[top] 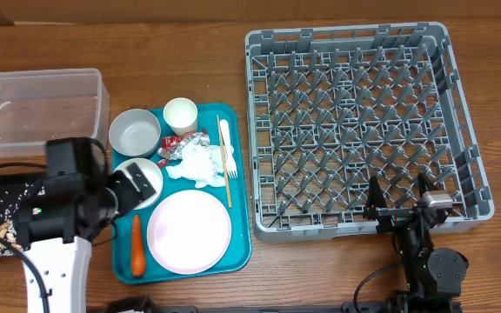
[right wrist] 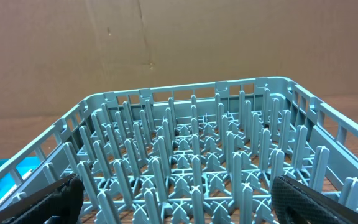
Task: Sort waste into correct bins and load items into the dishwasher rack
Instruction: 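Release the bowl and withdraw the left gripper to the left side, then move the right gripper from the rack toward the pink plate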
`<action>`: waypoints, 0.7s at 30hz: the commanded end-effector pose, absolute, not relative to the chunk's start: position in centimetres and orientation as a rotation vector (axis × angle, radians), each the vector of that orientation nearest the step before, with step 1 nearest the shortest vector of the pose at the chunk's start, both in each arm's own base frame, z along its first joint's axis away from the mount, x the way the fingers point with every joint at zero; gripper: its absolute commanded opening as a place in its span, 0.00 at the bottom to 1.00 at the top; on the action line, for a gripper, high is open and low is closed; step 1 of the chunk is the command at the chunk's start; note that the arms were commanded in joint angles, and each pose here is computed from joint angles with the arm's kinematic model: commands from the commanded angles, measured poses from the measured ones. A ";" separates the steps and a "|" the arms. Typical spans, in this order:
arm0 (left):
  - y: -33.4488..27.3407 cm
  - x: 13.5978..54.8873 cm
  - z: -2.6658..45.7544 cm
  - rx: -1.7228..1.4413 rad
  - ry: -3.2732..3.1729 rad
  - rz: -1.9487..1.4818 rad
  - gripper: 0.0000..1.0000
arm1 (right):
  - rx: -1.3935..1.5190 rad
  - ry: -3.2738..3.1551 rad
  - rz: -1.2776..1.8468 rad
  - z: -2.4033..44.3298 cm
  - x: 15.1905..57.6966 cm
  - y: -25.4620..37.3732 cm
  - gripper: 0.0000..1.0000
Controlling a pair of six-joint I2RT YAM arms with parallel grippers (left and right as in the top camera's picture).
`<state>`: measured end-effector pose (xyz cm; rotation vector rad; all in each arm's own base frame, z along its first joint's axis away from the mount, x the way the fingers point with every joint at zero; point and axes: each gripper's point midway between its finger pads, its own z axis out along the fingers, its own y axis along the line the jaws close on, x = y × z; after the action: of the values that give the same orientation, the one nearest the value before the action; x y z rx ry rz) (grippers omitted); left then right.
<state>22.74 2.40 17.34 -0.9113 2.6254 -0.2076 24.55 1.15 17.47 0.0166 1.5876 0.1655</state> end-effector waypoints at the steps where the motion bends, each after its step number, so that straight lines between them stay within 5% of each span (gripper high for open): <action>1: 4.7 23.2 19.5 -1.067 2.483 -0.167 1.00 | 0.023 1.585 0.147 17.3 24.6 0.8 1.00; 7: 5.9 23.3 20.5 -1.170 2.407 -0.211 1.00 | -0.008 1.548 0.171 18.2 24.5 1.4 1.00; 11: 5.1 23.2 20.4 -1.192 2.421 -0.282 1.00 | -0.280 1.459 0.395 20.1 22.9 6.6 1.00; 16: 4.6 23.1 20.1 -1.197 2.445 -0.314 1.00 | -0.890 1.187 0.788 22.5 14.3 14.9 1.00; 21: 4.3 22.7 19.9 -1.204 2.462 -0.323 1.00 | -1.376 0.786 0.666 23.3 6.8 16.7 1.00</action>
<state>22.59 4.55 19.17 -1.1956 2.4838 -0.2866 12.83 14.66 26.87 -0.9488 0.9274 0.5844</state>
